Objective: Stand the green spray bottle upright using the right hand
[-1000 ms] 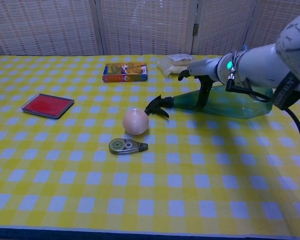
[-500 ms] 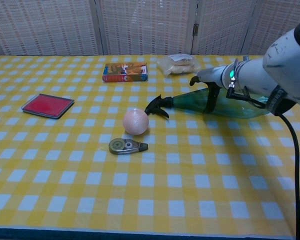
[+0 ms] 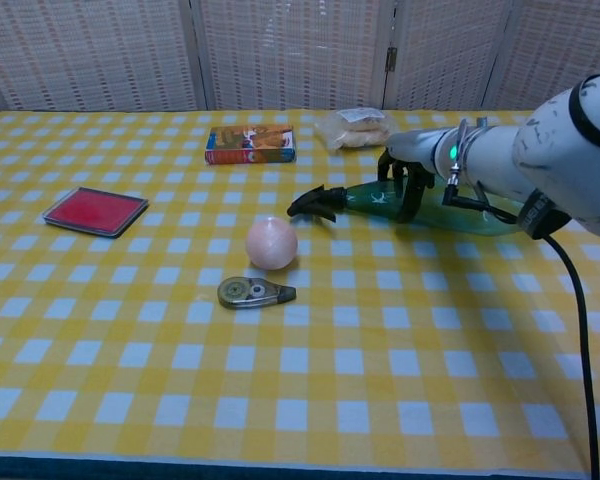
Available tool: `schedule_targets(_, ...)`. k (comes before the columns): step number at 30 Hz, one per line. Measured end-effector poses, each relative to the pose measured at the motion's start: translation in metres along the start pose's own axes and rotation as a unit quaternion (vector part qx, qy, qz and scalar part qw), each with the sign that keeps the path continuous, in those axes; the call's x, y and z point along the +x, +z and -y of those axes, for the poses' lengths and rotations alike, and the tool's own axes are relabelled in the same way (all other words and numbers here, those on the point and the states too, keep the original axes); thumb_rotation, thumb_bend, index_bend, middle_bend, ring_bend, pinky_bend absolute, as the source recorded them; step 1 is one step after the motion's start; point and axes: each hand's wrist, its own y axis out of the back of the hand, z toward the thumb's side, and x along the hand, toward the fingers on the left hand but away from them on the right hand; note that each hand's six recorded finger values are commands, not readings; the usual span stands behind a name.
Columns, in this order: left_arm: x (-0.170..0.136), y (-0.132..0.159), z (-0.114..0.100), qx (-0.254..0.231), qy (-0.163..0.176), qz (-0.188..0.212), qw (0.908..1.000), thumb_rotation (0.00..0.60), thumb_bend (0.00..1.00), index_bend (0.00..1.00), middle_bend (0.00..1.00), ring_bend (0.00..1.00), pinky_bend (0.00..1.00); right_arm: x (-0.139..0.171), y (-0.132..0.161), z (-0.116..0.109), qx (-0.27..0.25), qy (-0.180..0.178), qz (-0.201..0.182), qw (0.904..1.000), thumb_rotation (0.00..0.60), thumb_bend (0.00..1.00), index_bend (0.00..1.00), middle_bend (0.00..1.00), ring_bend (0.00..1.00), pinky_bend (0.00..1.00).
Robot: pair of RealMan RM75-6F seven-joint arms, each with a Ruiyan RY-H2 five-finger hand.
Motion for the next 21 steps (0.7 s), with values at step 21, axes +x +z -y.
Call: schedule_targets(21,0.000,0.001,0.001,0.006,0.000,-0.001,1.0000,0.316,0.43,0.02,0.00,0.00,0.00,0.054,-0.047,-0.041,-0.213,-0.152,-0.044,0.9642,0.600,0.32,0.55,0.53,0.51,0.56)
